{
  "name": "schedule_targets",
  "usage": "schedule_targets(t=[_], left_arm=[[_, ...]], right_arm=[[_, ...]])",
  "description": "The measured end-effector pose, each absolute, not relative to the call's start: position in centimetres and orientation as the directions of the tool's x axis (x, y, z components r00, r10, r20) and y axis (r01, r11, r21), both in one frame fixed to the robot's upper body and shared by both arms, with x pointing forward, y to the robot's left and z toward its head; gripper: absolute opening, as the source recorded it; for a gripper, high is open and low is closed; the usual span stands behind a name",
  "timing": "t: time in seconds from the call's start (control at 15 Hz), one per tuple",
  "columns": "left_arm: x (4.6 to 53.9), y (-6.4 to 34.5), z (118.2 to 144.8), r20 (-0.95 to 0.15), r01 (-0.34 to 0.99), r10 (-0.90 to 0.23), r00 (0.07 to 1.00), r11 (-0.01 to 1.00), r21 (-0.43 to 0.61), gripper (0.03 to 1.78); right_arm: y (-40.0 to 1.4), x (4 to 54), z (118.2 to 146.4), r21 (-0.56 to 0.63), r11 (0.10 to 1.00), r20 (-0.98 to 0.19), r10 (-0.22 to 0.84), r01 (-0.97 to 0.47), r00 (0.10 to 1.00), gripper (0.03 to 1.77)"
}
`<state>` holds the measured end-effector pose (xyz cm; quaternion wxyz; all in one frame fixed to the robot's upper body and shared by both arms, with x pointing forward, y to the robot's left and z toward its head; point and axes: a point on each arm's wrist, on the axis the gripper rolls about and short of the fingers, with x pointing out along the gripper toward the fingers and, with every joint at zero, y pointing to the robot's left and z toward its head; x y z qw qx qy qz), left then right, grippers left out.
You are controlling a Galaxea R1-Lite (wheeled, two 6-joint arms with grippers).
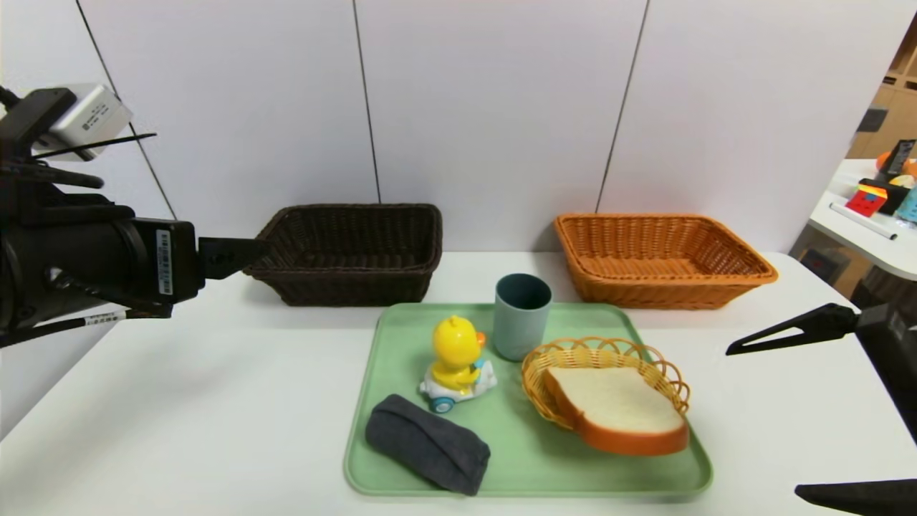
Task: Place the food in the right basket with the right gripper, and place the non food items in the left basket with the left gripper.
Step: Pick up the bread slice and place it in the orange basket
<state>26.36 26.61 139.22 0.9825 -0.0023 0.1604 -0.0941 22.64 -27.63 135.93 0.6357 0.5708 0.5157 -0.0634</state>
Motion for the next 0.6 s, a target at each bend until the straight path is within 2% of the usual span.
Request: schedule_targets(t=[0.6], left_arm=[[26.7,26.1,138.0,-0.36,0.199,-0.195,0.912,0.98,-0.027,1.69]], right_arm=[[-27.1,23.3,133.1,0.703,0.26,-0.658,0.593,0.662,0.465,1.7]])
